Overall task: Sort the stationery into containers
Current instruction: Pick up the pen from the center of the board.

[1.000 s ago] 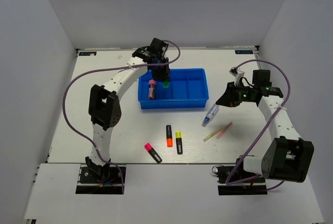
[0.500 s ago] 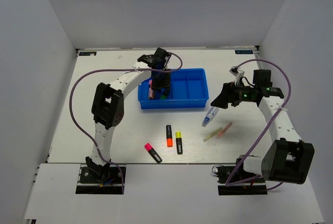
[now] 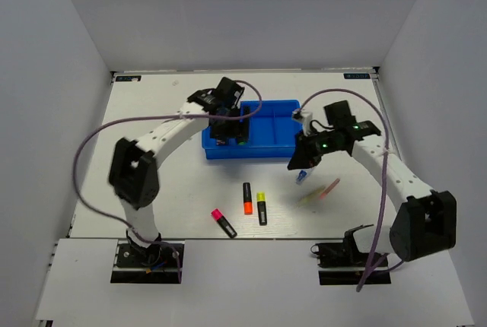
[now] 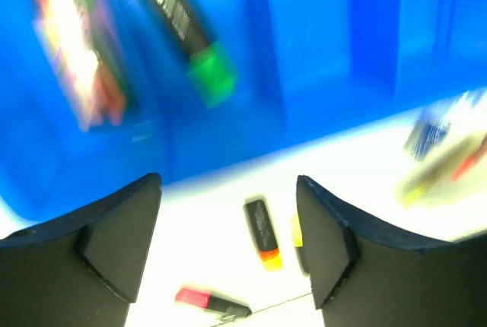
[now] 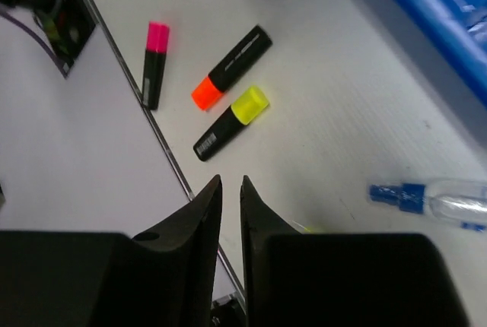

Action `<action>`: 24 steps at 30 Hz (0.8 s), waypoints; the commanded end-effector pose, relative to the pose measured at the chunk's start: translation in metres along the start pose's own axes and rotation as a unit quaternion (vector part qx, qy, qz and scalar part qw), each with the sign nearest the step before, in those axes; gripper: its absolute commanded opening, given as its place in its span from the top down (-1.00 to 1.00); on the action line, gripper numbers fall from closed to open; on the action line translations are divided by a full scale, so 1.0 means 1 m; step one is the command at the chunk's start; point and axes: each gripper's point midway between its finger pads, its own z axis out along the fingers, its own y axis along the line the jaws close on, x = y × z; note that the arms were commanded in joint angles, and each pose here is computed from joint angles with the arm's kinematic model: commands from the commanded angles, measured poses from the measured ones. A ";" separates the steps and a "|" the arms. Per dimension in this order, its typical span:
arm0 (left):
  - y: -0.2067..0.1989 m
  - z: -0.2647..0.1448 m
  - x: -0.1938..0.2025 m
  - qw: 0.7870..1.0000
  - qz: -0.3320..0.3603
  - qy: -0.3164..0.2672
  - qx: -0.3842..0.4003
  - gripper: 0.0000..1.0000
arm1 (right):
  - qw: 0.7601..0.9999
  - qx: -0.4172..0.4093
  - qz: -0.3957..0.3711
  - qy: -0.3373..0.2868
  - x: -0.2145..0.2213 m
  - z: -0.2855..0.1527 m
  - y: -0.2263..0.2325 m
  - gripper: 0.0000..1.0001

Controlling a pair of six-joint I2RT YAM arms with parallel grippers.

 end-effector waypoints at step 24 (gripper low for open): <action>0.143 -0.099 0.215 0.944 -0.223 -0.161 -0.184 -0.83 | 0.930 0.283 0.030 0.232 0.083 0.147 0.002 -0.05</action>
